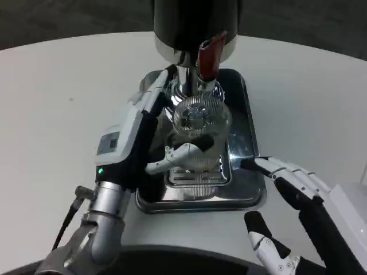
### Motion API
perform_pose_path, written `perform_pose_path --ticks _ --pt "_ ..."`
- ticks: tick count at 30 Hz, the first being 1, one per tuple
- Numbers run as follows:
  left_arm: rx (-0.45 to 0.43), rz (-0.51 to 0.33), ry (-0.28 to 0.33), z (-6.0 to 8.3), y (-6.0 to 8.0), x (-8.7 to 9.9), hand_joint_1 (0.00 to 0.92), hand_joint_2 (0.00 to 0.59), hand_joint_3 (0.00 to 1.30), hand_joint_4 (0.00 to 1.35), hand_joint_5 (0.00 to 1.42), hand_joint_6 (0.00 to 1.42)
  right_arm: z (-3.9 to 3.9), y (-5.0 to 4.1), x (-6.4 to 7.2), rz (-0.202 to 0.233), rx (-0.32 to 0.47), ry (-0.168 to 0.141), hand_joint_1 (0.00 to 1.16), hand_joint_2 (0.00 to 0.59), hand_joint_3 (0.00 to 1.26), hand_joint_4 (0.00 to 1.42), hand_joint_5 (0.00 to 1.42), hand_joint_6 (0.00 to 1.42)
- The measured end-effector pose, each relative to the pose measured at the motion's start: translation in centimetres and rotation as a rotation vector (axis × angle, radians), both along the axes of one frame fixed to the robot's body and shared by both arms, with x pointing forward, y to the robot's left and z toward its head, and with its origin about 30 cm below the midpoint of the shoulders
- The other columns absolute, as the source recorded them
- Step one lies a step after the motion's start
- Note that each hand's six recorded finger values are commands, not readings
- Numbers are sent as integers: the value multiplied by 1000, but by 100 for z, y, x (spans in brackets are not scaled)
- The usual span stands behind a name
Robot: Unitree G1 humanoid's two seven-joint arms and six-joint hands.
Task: Grasp the cup under the faucet to collect the drink, then remove the cup.
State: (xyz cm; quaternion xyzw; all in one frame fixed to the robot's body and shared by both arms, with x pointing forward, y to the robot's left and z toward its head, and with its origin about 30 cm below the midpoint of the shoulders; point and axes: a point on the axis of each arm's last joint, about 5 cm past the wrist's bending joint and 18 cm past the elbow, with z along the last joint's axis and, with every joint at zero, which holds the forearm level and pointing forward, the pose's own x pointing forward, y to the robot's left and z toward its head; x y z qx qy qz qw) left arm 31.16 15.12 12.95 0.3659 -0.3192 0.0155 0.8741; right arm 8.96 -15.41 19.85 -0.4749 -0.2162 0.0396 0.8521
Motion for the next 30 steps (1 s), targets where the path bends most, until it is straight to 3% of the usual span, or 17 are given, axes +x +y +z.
perform_pose_path --ticks 4,7,10,13,16,19,24,30 --pt "-97 -14 6 33 81 -44 0 52 61 48 303 77 -2 1 11 -2 3 2 324 514 227 174 184 335" --pt "-145 -18 -33 130 160 -74 0 61 52 53 301 97 -10 1 23 0 2 6 318 514 219 165 184 338" --pt "-202 -50 -86 282 251 -137 0 73 2 2 209 96 -44 -10 47 -6 -5 26 315 514 219 164 182 338" --pt "-257 -103 -122 449 348 -225 0 84 0 0 96 52 -57 -25 56 -9 -21 35 312 514 213 155 175 329" --pt "-306 -223 -102 631 432 -345 0 87 0 0 31 14 -55 -29 59 -5 -38 33 309 514 207 152 162 325" --pt "-311 -356 -101 849 477 -452 0 88 0 0 2 0 -61 -21 50 2 -62 36 305 514 182 112 95 234" --pt "-282 -521 -156 1211 522 -625 0 90 0 0 1 0 -92 -26 -5 25 -142 53 300 503 141 25 3 150" --pt "-266 -603 -123 1368 546 -674 0 93 2 0 16 0 -116 -25 -66 44 -205 59 223 463 59 0 0 54"
